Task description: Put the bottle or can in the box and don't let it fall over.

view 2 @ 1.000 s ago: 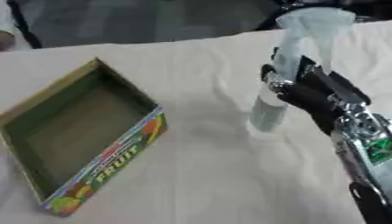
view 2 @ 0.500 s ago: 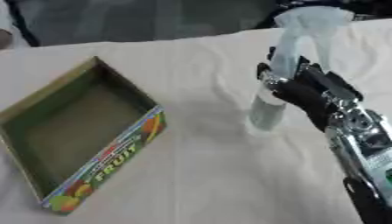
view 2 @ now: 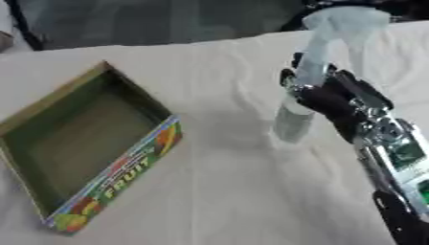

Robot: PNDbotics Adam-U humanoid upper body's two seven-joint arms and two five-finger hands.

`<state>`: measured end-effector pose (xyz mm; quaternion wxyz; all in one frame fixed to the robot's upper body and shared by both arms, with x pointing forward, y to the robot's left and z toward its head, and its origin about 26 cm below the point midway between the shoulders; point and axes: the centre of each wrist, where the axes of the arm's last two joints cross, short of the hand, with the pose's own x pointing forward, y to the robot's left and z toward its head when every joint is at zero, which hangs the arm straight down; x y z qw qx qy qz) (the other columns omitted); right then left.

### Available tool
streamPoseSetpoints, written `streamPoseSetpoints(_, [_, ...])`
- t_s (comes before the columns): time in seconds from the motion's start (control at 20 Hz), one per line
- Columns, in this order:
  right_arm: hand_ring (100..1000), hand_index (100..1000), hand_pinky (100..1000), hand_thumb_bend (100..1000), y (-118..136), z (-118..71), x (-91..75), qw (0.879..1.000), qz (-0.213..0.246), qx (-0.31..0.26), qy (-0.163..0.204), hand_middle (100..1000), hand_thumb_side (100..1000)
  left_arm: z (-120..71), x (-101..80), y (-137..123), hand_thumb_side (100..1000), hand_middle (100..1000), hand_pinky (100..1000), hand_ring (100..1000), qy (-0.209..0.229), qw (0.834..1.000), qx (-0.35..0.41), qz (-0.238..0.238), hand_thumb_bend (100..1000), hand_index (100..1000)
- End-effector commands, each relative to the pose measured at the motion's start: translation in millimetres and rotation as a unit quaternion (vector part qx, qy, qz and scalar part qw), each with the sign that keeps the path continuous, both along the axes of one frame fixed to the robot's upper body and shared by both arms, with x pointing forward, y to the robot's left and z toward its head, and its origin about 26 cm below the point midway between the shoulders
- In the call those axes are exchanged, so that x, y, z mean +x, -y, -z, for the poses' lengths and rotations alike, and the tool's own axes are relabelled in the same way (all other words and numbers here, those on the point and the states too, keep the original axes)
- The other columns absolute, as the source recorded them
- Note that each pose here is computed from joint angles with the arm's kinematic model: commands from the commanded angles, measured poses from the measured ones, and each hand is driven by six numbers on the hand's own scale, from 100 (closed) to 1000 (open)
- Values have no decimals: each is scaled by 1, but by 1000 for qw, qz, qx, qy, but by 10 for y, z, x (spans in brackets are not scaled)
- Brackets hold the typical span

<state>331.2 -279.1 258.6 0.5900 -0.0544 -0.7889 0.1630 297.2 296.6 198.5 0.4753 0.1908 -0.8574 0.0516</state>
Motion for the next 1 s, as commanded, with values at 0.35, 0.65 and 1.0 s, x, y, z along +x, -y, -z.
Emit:
streamPoseSetpoints(0.35, [525,525,672,100,36,-59,20,996,46,47,66,556,387,-74,-34,-21,672,681,1000,718,14,1000,6,-1,100,773])
streamPoseSetpoints(0.65, [320,248,603,100,-20,-25,34,994,31,60,90,337,387,-75,-33,-17,672,667,1000,708,14,1000,5,1,100,770])
streamPoseSetpoints(1.0, [278,192,547,100,-122,-152,-55,987,-13,88,133,265,387,-66,-35,-18,672,655,1000,698,12,1000,3,1,100,763])
